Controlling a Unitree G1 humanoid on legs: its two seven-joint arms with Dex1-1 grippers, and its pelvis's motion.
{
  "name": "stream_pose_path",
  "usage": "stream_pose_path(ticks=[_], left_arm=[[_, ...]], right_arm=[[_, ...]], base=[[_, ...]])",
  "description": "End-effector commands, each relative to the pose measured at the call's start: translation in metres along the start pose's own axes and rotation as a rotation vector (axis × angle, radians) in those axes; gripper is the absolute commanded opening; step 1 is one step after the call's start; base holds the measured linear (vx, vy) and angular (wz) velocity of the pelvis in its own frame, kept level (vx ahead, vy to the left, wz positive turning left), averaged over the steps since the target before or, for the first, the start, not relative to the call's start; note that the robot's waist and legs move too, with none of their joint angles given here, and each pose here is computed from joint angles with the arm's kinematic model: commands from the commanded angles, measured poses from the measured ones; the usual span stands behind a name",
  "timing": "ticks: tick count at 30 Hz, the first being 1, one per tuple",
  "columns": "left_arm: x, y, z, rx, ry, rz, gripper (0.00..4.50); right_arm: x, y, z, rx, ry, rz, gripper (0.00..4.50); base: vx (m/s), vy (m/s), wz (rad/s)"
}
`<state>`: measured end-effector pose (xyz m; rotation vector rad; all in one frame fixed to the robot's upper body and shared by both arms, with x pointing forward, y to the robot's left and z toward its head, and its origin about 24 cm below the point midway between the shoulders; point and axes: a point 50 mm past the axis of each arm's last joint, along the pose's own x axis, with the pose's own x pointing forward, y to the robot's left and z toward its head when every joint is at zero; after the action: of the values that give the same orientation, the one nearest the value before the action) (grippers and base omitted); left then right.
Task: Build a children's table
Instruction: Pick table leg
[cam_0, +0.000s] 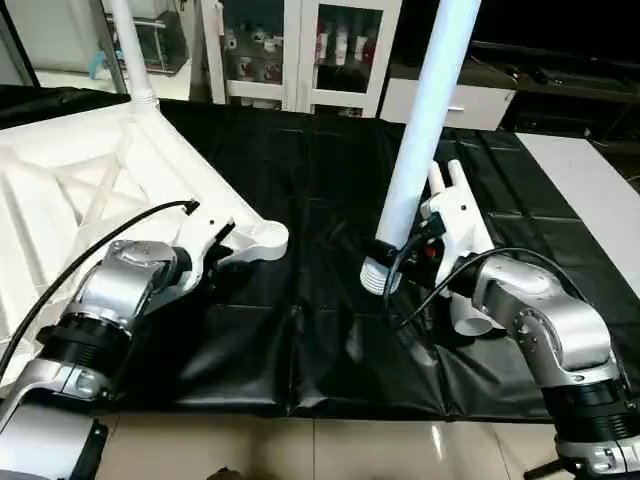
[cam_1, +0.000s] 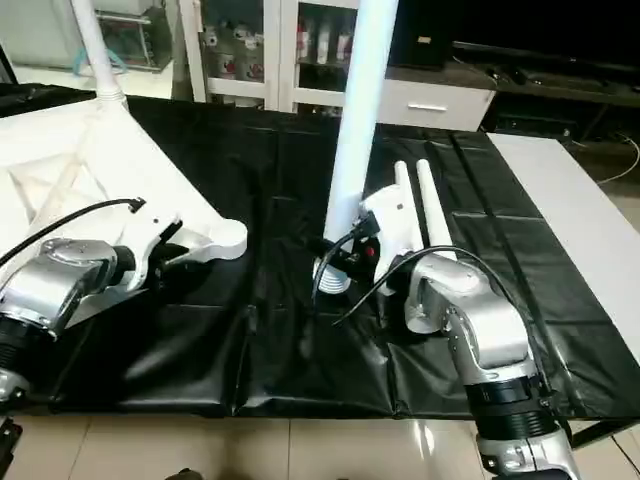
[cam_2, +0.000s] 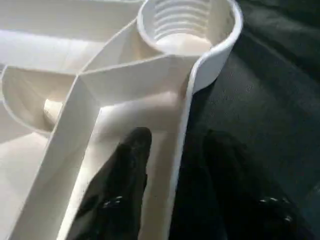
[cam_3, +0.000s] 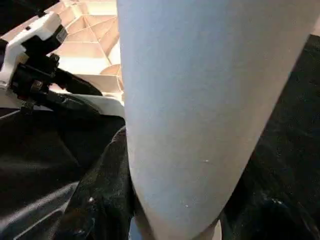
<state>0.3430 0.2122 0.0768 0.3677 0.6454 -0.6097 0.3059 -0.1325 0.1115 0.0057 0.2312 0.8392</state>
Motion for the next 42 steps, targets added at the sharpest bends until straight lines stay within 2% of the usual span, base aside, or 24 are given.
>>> stream_pose_path(ticks=[1,6,7,12,16,17,19,20,22,25,26,28,30,36,42], left_arm=[[-0.001,0.002,0.003,0.015,0.020,0.006,1.69],[-0.002,0.002,-0.001,0.025,0.042,0.007,1.40],[-0.002,0.001,-0.003,0.030,0.049,0.001,1.18],[-0.007,0.000,-0.007,0.046,0.057,-0.018,0.75],[-0.006,-0.005,-0.011,0.097,0.057,-0.057,0.54],[-0.005,-0.007,-0.011,0.105,0.056,-0.065,0.35],[-0.003,-0.012,-0.011,0.127,0.030,-0.090,0.30],[-0.002,-0.019,-0.006,0.155,-0.031,-0.134,0.27],[-0.003,-0.025,-0.001,0.157,-0.081,-0.185,0.09],[-0.005,-0.030,0.002,0.155,-0.111,-0.223,0.02],[-0.007,-0.042,0.006,0.172,-0.160,-0.323,0.02],[-0.010,-0.058,0.007,0.190,-0.191,-0.450,0.02],[-0.009,-0.065,0.003,0.191,-0.173,-0.486,0.00],[-0.002,-0.071,-0.010,0.192,-0.109,-0.470,0.00],[-0.001,-0.072,-0.010,0.177,-0.113,-0.448,0.00]], right_arm=[[-0.003,0.000,0.011,-0.035,-0.022,0.006,1.87],[-0.002,0.000,0.011,-0.039,-0.019,0.011,1.87],[-0.001,-0.001,0.012,-0.040,-0.019,0.013,1.87],[0.000,-0.001,0.012,-0.042,-0.018,0.018,1.87],[0.001,-0.002,0.013,-0.045,-0.017,0.022,1.87],[0.001,-0.002,0.013,-0.045,-0.017,0.024,1.87],[0.001,-0.001,0.013,-0.044,-0.019,0.031,1.87],[0.001,0.000,0.014,-0.032,-0.029,0.042,1.87],[0.000,0.000,0.015,-0.019,-0.034,0.057,1.87],[0.000,0.001,0.015,-0.011,-0.036,0.069,1.87],[-0.002,0.002,0.015,-0.010,-0.030,0.091,1.87],[-0.003,0.004,0.016,-0.014,-0.025,0.118,1.87],[-0.002,0.007,0.017,-0.017,-0.026,0.137,1.87],[0.002,0.011,0.017,-0.036,-0.020,0.153,1.87],[0.007,0.015,0.015,-0.040,-0.014,0.170,1.87]], base=[[0.000,0.000,0.00],[0.000,0.000,0.00],[0.000,0.000,0.00],[0.000,0.000,0.00],[0.000,0.000,0.00],[0.000,0.000,0.00],[0.000,0.000,0.00],[0.000,0.000,0.00],[0.000,0.000,0.00],[0.000,0.000,0.00],[0.000,0.000,0.00],[0.000,0.000,0.00],[0.000,0.000,0.00],[0.000,0.000,0.00],[0.000,0.000,0.00]])
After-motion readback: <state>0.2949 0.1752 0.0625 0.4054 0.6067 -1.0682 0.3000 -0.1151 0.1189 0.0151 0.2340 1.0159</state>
